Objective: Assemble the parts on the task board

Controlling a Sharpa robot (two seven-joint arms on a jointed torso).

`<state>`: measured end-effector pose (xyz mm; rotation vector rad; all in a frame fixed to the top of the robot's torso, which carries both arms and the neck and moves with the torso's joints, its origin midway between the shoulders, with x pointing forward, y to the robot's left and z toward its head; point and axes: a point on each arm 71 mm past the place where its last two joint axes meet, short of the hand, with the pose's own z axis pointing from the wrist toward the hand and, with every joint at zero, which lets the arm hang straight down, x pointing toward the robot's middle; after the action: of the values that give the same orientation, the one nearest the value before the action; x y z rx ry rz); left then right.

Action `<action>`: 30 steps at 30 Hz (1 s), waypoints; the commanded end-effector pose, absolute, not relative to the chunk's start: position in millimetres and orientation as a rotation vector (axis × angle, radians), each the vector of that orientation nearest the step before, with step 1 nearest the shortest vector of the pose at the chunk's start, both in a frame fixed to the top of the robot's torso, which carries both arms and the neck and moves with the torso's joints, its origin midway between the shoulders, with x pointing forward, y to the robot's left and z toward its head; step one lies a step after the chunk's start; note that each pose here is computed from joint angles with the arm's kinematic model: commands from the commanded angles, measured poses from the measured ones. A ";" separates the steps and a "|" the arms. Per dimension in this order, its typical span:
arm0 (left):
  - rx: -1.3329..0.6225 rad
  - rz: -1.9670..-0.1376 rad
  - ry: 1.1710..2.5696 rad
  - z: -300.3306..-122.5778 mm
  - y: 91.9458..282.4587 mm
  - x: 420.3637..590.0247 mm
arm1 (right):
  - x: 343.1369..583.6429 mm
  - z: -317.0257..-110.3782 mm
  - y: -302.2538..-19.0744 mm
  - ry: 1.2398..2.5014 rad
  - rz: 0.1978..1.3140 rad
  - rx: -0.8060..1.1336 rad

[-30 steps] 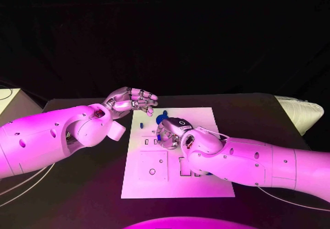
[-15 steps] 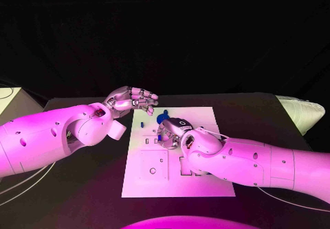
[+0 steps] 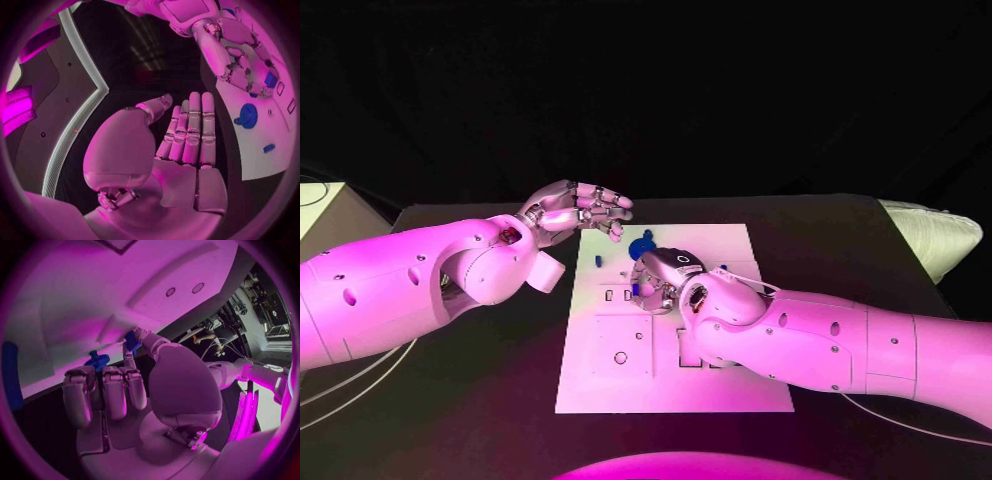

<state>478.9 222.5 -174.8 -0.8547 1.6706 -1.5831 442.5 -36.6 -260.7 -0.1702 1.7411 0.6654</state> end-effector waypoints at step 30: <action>-0.842 -1.603 1.679 -174.2 220.2 478.3 | 441.3 -262.4 -34.6 1.721 0.657 -0.198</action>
<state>479.0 222.5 -175.1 -0.8563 1.6735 -1.5809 441.7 -35.1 -262.5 -0.1868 1.7340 0.6575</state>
